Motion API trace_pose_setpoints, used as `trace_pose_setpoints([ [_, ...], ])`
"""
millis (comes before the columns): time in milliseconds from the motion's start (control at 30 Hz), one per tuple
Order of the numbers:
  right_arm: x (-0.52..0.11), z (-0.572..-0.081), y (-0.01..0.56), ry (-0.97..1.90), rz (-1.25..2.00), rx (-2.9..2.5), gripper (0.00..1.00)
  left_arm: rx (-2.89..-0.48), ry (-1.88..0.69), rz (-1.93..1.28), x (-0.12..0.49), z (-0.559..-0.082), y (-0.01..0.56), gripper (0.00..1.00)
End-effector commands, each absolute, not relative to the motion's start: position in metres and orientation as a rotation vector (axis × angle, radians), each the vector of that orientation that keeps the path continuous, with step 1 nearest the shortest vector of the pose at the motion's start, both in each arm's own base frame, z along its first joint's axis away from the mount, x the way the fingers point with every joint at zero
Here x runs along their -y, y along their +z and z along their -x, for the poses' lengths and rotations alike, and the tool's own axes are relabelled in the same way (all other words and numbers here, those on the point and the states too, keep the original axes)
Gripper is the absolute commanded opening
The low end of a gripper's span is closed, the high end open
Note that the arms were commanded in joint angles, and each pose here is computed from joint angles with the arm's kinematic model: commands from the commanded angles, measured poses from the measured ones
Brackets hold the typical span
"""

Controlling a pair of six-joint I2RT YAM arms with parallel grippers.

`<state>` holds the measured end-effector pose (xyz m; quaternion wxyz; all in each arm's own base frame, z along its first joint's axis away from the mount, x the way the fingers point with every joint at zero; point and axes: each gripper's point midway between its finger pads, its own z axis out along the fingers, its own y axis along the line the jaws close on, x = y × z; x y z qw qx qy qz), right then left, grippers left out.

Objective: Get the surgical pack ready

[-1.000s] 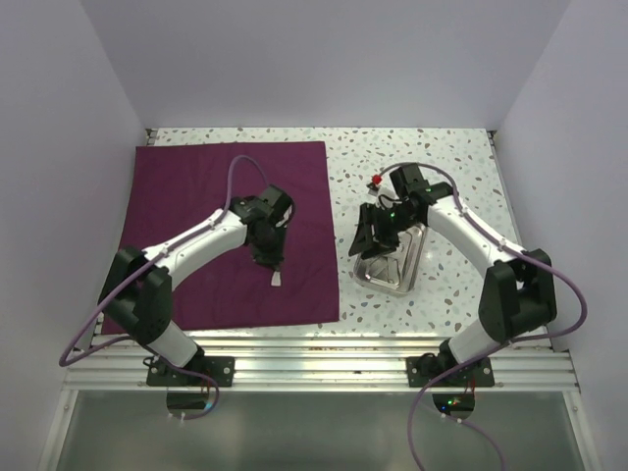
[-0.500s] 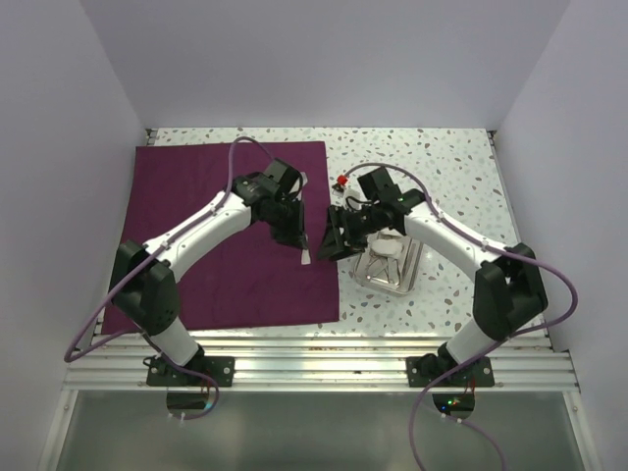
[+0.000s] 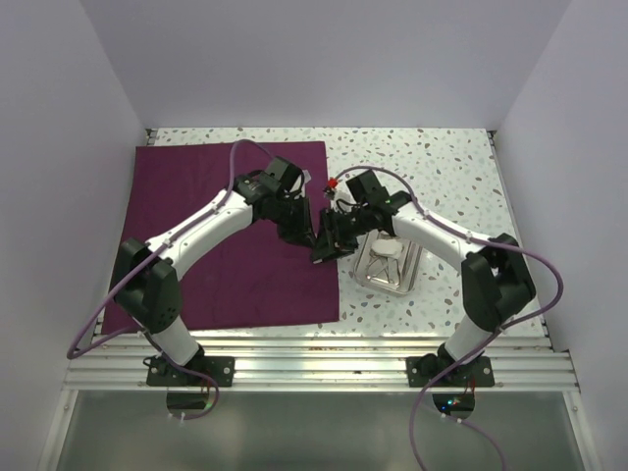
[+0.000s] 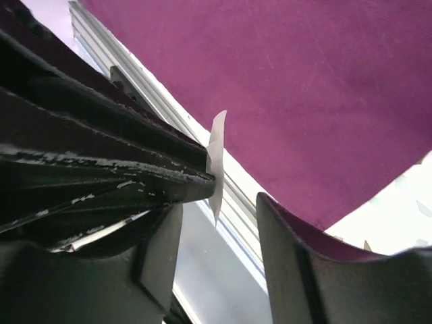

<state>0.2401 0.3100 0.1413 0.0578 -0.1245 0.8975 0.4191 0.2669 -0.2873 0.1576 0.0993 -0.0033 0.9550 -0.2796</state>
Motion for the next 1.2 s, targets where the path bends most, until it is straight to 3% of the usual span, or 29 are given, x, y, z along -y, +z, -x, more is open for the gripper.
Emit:
trace_pose_setpoints([
  [0,-0.321,-0.254,0.151,1.277,0.372,-2.662,0.41,-2.746,-0.940,0.009,0.297,-0.270,0.183,0.17],
  [67,-0.321,-0.254,0.148,1.267,0.362,-2.677,0.26,-2.745,-0.938,0.010,0.296,-0.269,0.183,0.17],
  [100,-0.320,-0.253,0.147,1.268,0.355,-2.685,0.09,-2.746,-0.935,0.013,0.295,-0.269,0.183,0.17],
  [167,-0.318,-0.252,0.145,1.248,0.349,-2.696,0.00,-2.740,-0.929,0.020,0.292,-0.271,0.184,0.24],
  [233,-0.311,-0.247,0.140,1.216,0.339,-2.728,0.00,-2.721,-0.898,0.037,0.284,-0.277,0.187,0.39],
  [333,-0.295,-0.242,0.132,1.127,0.318,-2.782,0.00,-2.679,-0.791,0.080,0.259,-0.291,0.190,0.53],
  [533,-0.202,-0.254,0.115,0.747,0.100,-2.880,0.01,-2.711,-0.560,0.108,0.209,-0.295,0.163,0.57],
  [667,-0.155,-0.255,0.098,0.501,0.061,-2.957,0.08,-2.752,-0.438,0.088,0.193,-0.290,0.133,0.55],
  [767,-0.146,-0.257,0.088,0.410,0.048,-3.012,0.37,-2.787,-0.382,0.071,0.188,-0.289,0.114,0.53],
  [800,-0.146,-0.262,0.091,0.400,0.040,-3.007,0.54,-2.796,-0.346,0.069,0.185,-0.291,0.108,0.53],
  [933,-0.123,-0.270,0.098,0.286,-0.027,-2.967,0.80,-2.803,-0.205,0.039,0.173,-0.303,0.094,0.53],
  [1067,-0.083,-0.272,0.101,0.096,-0.121,-2.971,0.81,-2.816,-0.092,0.031,0.165,-0.315,0.082,0.53],
  [1167,-0.052,-0.272,0.100,0.030,-0.264,-2.958,0.75,-2.828,-0.066,0.023,0.170,-0.327,0.071,0.53],
])
